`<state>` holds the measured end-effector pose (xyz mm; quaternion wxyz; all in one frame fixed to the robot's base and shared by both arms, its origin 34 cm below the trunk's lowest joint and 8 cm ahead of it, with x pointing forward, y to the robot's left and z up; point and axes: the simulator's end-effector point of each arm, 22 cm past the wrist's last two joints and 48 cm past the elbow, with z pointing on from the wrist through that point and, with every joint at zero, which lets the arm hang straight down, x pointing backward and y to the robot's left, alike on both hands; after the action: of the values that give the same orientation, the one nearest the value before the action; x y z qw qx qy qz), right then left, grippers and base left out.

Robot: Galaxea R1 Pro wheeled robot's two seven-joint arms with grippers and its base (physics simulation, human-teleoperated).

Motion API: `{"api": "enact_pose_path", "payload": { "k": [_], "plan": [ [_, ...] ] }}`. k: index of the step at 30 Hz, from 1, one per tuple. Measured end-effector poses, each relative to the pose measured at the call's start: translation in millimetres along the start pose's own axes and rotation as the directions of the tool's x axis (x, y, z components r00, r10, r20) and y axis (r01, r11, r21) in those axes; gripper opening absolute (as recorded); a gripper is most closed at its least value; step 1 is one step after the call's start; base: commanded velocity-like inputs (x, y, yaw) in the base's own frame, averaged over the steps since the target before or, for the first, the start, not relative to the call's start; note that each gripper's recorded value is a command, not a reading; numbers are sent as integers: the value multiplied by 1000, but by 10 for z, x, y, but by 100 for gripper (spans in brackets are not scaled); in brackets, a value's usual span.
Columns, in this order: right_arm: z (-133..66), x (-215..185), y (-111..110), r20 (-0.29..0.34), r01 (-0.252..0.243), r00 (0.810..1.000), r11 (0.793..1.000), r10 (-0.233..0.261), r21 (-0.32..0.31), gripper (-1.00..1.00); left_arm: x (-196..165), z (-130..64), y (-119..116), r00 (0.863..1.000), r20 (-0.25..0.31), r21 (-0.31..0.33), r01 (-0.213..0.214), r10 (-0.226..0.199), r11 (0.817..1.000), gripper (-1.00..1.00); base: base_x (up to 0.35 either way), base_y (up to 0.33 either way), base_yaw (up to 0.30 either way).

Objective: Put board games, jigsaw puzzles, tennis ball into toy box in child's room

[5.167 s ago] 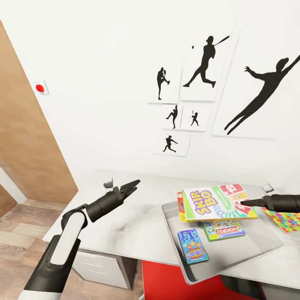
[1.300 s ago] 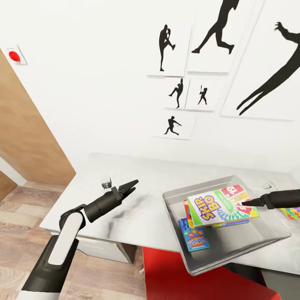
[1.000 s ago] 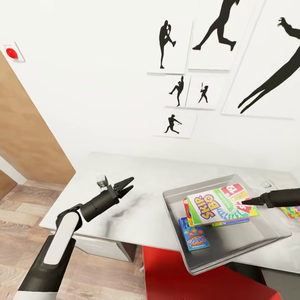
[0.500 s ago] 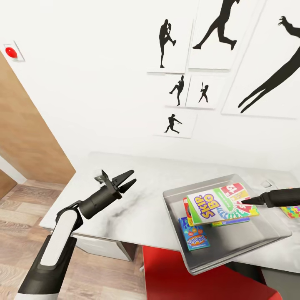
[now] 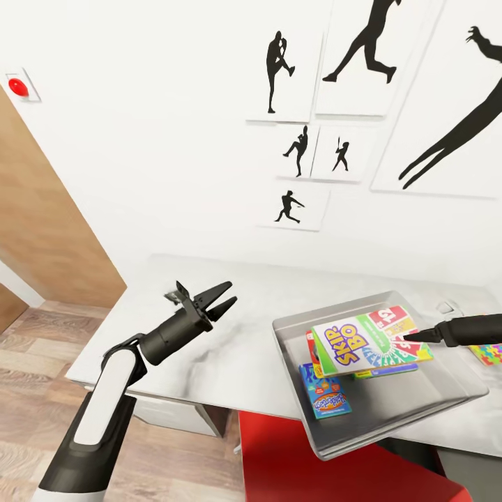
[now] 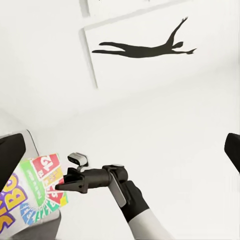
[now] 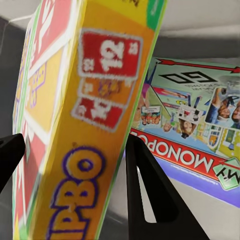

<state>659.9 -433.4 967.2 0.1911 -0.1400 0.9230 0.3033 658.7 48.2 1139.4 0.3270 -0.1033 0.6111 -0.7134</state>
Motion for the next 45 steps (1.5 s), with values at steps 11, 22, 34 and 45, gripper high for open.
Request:
{"api": "enact_pose_path", "payload": {
  "k": [11,22,34,45],
  "plan": [
    [23,7,9,-2,-2,1000,1000,2,-8,-100,180,169,23,999,-43,-19,26,-27,999,100,0,0,0],
    [23,-54,62,2,25,1000,1000,-25,-12,-100,205,196,31,998,-50,-24,29,-30,999,100,0,0,0],
    [21,-94,97,4,43,999,999,-43,-12,-100,209,200,34,998,-51,-25,29,-30,999,100,0,0,0],
    [26,-113,118,5,52,999,999,-52,-13,-100,209,201,35,998,-51,-26,29,-30,999,100,0,0,0]
  ]
}}
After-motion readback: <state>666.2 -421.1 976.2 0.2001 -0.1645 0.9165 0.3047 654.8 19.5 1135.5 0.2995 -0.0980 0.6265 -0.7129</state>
